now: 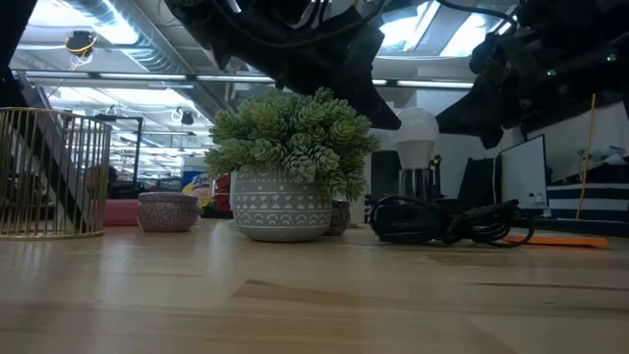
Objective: Screw lightbulb
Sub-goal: Insert the lightbulb into the silver desk lamp
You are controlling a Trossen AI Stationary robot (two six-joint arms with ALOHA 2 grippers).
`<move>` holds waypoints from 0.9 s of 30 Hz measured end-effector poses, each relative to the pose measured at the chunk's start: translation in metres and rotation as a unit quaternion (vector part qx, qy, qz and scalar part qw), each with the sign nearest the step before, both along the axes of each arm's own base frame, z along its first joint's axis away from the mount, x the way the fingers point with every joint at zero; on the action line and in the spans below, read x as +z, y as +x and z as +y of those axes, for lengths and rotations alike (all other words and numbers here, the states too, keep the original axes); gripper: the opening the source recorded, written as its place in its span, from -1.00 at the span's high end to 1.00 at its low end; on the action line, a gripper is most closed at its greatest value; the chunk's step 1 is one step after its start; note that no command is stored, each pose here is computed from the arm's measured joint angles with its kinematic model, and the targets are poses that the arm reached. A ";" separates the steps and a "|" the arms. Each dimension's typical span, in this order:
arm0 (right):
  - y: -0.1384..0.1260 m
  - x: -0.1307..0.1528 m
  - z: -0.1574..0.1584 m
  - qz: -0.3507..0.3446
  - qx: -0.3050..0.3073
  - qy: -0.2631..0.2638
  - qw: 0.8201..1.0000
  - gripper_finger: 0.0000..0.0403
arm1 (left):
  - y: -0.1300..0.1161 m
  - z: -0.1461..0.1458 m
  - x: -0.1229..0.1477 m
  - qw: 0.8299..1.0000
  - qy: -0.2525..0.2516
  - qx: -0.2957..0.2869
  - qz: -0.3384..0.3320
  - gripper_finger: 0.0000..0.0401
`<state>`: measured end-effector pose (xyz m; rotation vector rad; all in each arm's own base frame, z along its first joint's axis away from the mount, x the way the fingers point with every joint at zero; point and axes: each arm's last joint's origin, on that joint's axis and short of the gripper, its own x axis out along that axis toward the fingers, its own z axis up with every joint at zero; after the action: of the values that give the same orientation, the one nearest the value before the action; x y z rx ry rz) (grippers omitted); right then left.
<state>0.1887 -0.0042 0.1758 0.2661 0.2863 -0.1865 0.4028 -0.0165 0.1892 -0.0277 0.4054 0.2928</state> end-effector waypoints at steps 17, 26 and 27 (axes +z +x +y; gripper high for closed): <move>0.000 -0.001 0.005 0.003 0.078 0.025 0.997 0.75 | -0.001 0.004 -0.001 0.998 0.013 0.064 -0.001 0.99; -0.006 0.012 0.005 -0.037 0.076 0.016 0.996 0.75 | -0.004 0.008 0.006 0.992 0.059 0.112 -0.004 0.99; -0.007 0.015 0.005 -0.046 0.075 0.015 0.996 0.75 | -0.005 0.008 0.009 0.992 0.060 0.113 -0.007 0.99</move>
<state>0.1814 0.0003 0.1911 0.2800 0.2166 -0.0213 0.3980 -0.0088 0.1982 0.0431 0.3709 0.5393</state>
